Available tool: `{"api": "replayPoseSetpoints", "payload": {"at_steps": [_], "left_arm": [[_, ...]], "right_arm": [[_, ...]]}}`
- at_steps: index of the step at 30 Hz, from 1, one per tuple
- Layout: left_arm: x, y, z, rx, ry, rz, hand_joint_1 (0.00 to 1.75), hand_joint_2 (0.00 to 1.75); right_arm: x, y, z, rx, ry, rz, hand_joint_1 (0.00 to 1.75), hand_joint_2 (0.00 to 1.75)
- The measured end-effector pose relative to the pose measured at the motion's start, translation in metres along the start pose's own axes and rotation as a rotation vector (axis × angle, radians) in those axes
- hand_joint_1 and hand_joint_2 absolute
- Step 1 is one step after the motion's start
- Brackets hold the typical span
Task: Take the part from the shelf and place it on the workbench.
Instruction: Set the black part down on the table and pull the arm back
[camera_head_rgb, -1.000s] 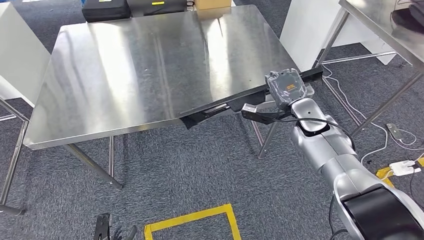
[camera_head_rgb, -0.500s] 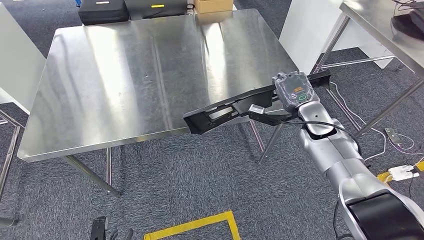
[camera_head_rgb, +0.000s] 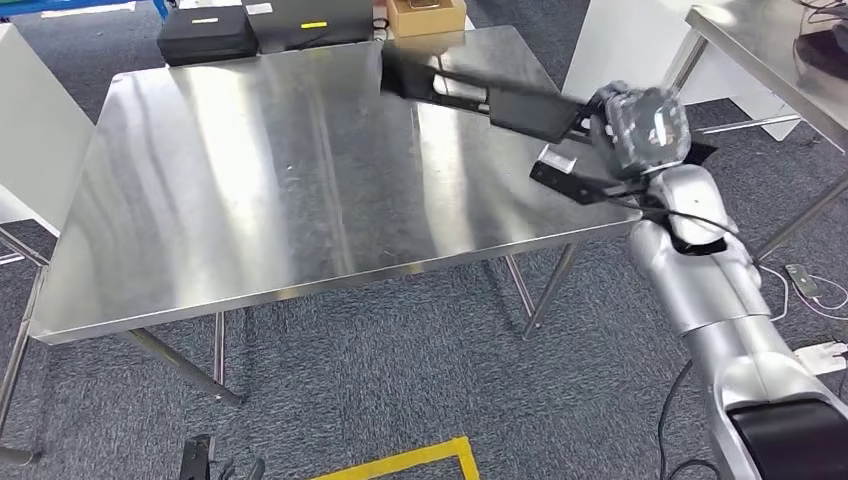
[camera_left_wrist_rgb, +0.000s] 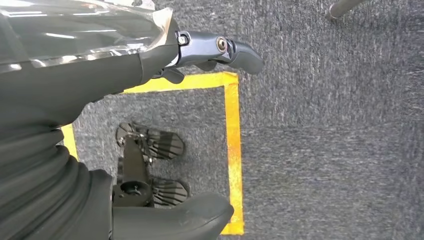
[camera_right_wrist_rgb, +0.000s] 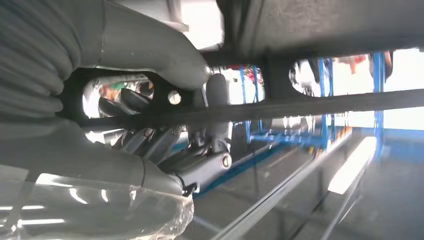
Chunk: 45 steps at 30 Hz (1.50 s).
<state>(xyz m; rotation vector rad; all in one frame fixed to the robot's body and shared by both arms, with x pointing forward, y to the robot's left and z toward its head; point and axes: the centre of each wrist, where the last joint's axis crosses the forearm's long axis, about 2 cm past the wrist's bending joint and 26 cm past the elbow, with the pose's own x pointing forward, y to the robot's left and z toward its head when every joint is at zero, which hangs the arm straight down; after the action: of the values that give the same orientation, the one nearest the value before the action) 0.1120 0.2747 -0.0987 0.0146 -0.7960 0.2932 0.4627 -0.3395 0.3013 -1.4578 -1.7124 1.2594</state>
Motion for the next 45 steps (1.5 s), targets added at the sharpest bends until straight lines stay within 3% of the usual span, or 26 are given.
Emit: {"api": "replayPoseSetpoints", "payload": {"at_steps": [4, 8, 11, 16, 19, 24, 31, 39, 45], "left_arm": [[-0.003, 0.002, 0.002, 0.002, 0.004, -0.006, 0.00, 1.75], [-0.005, 0.003, 0.003, 0.004, 0.009, -0.012, 0.00, 1.75], [-0.005, 0.004, 0.003, 0.004, 0.009, -0.016, 0.00, 1.75], [-0.003, 0.001, 0.002, -0.007, 0.006, -0.016, 0.00, 1.75], [0.000, 0.000, 0.000, -0.019, 0.003, -0.018, 0.00, 1.75], [0.002, -0.003, -0.001, -0.025, 0.007, -0.016, 0.00, 1.75], [0.006, -0.002, -0.003, -0.006, -0.001, -0.006, 0.00, 1.75], [0.007, 0.001, -0.004, 0.006, -0.004, -0.005, 0.00, 1.75], [0.007, 0.000, -0.004, 0.004, -0.004, -0.003, 0.00, 1.75]], "right_arm": [[-0.007, -0.070, -0.029, -0.157, -0.006, -0.071, 1.75, 1.75], [-0.010, -0.119, -0.045, -0.255, -0.019, -0.113, 1.75, 1.75], [-0.013, -0.137, -0.051, -0.298, -0.025, -0.111, 1.75, 1.75], [-0.020, -0.144, -0.051, -0.307, -0.018, -0.077, 1.75, 1.75], [-0.026, -0.127, -0.046, -0.268, 0.000, -0.030, 1.75, 1.75], [-0.028, -0.063, -0.028, -0.154, 0.015, 0.012, 1.75, 1.75], [0.000, 0.005, -0.013, -0.010, 0.029, 0.014, 1.75, 1.75], [0.030, 0.045, -0.002, 0.106, 0.035, -0.013, 1.75, 1.75], [0.040, 0.053, -0.001, 0.131, 0.035, -0.017, 1.75, 1.75]]}}
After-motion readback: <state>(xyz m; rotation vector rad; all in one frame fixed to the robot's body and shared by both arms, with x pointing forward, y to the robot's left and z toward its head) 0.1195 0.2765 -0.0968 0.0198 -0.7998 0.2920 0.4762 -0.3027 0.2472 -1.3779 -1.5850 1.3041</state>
